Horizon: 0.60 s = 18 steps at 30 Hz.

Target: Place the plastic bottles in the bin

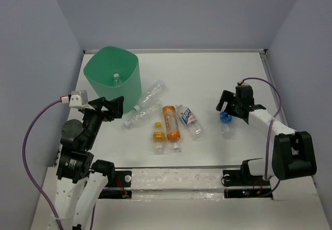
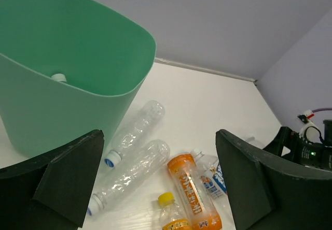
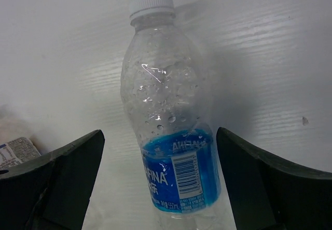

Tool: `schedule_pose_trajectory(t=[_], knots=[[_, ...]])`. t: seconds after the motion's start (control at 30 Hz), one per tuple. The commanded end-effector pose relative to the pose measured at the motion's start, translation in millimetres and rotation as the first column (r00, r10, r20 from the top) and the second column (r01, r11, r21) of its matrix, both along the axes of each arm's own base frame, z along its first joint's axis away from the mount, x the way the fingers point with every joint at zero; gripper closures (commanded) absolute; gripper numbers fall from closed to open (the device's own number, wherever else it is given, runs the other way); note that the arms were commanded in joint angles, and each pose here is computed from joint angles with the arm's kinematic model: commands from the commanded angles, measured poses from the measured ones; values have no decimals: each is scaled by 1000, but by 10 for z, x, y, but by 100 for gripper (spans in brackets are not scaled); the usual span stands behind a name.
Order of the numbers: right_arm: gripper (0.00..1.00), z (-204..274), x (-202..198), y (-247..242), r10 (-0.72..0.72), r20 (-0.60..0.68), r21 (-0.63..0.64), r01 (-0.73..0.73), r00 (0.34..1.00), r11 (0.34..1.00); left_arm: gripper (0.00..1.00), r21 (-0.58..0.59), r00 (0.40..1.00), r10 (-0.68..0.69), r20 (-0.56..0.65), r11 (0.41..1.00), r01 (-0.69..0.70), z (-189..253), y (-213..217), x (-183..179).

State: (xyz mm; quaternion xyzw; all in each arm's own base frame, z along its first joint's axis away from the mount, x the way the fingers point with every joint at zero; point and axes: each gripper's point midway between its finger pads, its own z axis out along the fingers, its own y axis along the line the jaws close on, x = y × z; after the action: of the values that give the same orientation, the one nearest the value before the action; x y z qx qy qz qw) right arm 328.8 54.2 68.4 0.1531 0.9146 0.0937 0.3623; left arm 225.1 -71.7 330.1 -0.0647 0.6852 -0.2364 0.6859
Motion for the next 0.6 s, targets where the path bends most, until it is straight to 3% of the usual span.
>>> schedule_pose_trajectory(t=[0.0, 0.13, 0.2, 0.23, 0.37, 0.4, 0.47, 0.5, 0.57], knots=[[7, 105, 160, 173, 74, 6, 24, -74, 997, 997, 1, -23, 1000, 5, 13, 1000, -5, 47, 66, -274], [14, 4, 183, 197, 88, -51, 8, -88, 995, 996, 1, -48, 998, -17, 59, 999, 19, 132, 52, -416], [25, -11, 208, 161, 83, -71, -16, -85, 994, 996, 1, -56, 996, -35, 82, 998, 39, 150, 25, -460], [38, -5, 207, 146, 87, -76, -28, -89, 993, 996, 1, -58, 996, -53, 78, 997, 58, 107, -12, -462], [53, 115, 302, 12, 50, -57, -101, -55, 997, 993, 1, -61, 993, -63, 98, 996, 69, 64, -41, -451], [53, 165, 330, -32, 42, -54, -127, -48, 998, 991, 1, -65, 995, -40, 92, 997, 46, 20, -14, -415], [42, 126, 325, -63, 47, -86, -153, -60, 995, 986, 1, -58, 994, -50, 95, 997, 56, 21, -29, -425], [31, 91, 317, -70, 57, -108, -163, -74, 993, 984, 1, -58, 992, -62, 107, 996, 68, 44, -46, -443], [26, -10, 299, -62, 66, -159, -164, -93, 985, 982, 1, -64, 992, -66, 108, 995, 74, 38, -55, -456]])
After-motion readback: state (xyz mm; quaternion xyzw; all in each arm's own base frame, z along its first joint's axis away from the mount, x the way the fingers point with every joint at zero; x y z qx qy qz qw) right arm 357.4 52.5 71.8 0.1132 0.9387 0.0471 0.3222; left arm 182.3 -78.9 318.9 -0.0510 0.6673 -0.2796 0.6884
